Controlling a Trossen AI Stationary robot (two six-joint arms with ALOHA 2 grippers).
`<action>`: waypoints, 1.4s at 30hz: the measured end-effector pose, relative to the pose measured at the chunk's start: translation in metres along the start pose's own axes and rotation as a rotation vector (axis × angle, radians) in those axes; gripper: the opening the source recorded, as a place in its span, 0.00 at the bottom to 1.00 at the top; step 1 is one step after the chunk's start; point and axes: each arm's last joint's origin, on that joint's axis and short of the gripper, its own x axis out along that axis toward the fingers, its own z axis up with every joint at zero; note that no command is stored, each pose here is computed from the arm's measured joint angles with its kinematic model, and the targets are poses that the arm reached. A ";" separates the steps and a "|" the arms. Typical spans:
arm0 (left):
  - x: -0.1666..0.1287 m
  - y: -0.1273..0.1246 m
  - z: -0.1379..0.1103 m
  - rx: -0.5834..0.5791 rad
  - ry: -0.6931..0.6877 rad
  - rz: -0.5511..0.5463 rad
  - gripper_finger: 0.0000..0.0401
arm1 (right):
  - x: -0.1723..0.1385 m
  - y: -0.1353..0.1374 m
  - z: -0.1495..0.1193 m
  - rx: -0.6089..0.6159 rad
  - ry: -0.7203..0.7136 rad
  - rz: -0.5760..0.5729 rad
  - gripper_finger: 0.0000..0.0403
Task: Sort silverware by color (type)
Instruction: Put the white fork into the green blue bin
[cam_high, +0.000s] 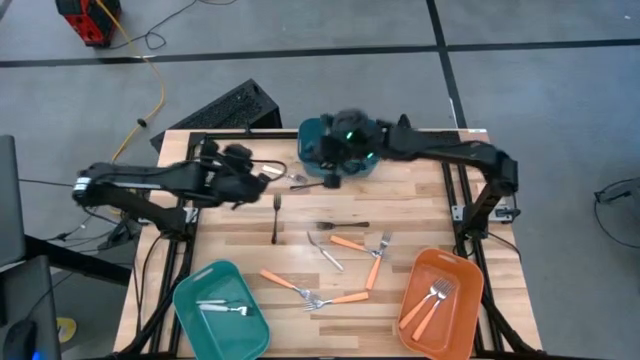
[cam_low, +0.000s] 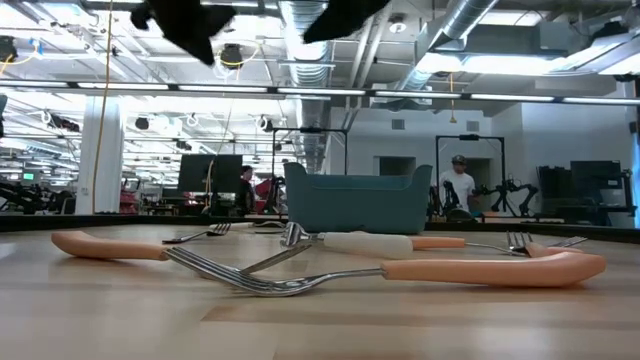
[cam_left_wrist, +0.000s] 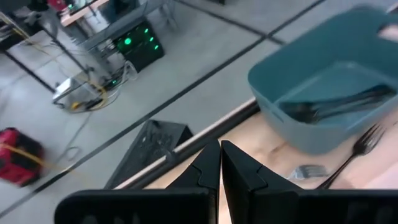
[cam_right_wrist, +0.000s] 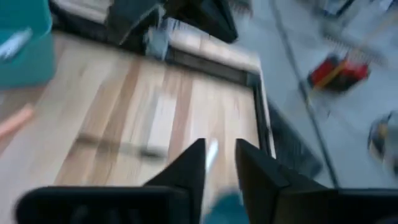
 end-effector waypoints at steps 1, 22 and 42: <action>-0.005 0.007 0.001 -0.016 -0.013 -0.013 0.00 | 0.009 0.005 -0.005 0.006 -0.020 -0.010 0.21; -0.027 0.019 -0.002 -0.018 -0.082 -0.056 0.00 | 0.201 0.072 -0.124 -0.054 0.400 -0.298 0.04; -0.025 0.016 -0.002 -0.009 -0.084 -0.042 0.00 | 0.219 0.066 -0.130 -0.099 0.522 -0.311 0.04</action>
